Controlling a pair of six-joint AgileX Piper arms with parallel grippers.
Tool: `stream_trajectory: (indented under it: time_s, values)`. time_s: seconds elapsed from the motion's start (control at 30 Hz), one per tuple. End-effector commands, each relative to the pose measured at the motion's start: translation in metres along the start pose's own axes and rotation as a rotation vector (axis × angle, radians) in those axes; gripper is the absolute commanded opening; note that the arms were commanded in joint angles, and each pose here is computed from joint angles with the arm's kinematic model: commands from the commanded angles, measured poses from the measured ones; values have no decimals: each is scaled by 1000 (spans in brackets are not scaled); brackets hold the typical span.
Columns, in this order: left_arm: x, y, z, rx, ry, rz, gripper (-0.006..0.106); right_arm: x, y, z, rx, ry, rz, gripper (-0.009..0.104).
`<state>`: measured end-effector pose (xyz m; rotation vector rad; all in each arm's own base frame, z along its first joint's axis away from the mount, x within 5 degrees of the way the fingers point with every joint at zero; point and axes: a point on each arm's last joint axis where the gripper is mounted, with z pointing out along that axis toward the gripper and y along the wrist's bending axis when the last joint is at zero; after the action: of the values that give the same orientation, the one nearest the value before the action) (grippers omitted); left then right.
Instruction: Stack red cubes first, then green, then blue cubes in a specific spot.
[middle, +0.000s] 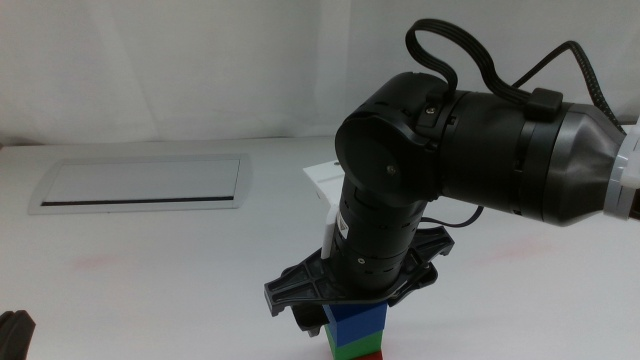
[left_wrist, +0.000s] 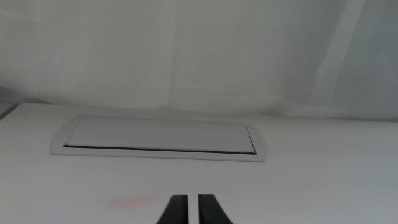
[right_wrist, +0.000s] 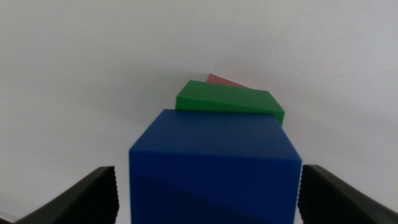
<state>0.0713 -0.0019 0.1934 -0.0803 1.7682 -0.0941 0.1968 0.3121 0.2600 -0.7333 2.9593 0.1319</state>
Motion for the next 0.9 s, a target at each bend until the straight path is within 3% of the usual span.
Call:
stream_trajectory:
  time_s: [0.0, 0.2, 0.43, 0.57, 0.67, 0.87]
  values:
    - [12, 2, 1, -9, 21, -14, -3, 0, 0, -2, 1, 2, 1, 79]
    - [12, 2, 1, -9, 21, -14, -3, -3, -6, -18, 51, -53, -30, 79]
    - [12, 2, 1, -9, 21, -14, -3, -13, -4, -47, 46, -127, -81, 79]
    - [12, 2, 1, -9, 21, -14, -3, -26, -14, -71, 124, -254, -103, 79]
    - [12, 2, 1, -9, 21, -14, -3, -38, -30, -80, 135, -302, -113, 79]
    - [12, 2, 1, -9, 23, -14, -3, -68, -111, -99, 114, -430, 1, 79]
